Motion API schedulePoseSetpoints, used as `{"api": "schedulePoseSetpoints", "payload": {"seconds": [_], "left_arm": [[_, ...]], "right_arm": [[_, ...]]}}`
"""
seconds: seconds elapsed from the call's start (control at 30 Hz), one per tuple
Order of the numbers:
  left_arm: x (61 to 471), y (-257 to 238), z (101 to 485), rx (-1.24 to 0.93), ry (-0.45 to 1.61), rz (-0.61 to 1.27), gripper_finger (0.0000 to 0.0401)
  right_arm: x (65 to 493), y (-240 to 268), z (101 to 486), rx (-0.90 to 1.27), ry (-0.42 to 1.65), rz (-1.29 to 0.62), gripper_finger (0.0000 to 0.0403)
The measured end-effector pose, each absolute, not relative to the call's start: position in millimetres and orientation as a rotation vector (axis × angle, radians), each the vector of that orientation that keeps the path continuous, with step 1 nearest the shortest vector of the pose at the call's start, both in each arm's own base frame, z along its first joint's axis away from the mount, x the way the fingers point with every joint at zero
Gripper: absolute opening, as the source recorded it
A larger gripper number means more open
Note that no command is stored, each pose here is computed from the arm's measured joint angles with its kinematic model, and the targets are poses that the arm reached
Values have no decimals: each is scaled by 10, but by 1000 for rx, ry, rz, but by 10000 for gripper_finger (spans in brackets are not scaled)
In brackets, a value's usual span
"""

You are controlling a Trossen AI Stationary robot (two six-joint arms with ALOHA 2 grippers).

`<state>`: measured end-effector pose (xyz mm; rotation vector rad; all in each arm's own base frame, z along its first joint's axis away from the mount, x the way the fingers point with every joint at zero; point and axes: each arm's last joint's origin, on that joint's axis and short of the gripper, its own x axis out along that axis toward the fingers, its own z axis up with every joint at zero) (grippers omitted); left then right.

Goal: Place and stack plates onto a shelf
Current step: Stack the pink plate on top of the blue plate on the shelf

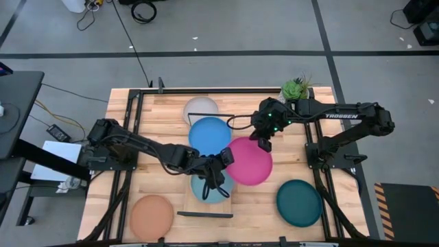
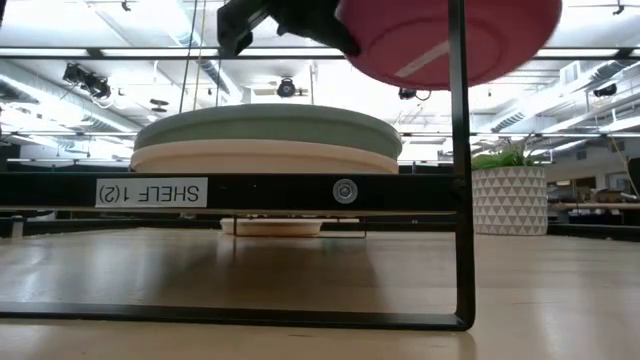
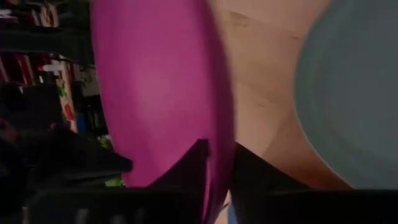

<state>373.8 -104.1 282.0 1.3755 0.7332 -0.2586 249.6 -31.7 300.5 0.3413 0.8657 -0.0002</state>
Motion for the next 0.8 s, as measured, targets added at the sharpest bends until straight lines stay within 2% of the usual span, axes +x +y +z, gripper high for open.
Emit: {"api": "schedulePoseSetpoints", "payload": {"seconds": [0.07,0.23,0.37,0.47,0.63,0.73,0.8], "left_arm": [[3736,-1055,2830,1370,727,-256,30],[3710,-1096,2814,1354,737,-263,30],[3638,-1106,2801,1250,793,-248,43],[3526,-1044,2798,1091,893,-213,45],[3352,-815,2737,779,1123,-87,38],[3323,-699,2725,723,1179,65,38],[3336,-660,2714,729,1186,95,38]], "right_arm": [[2504,-319,3012,332,854,4,40],[2541,-330,3131,295,751,21,76],[2461,-382,3436,253,708,-38,110],[2316,-373,3714,217,646,-100,130],[2054,-243,3961,167,536,-135,137],[1951,-158,4021,149,507,-127,136],[1916,-111,4041,146,496,-123,136]]}}
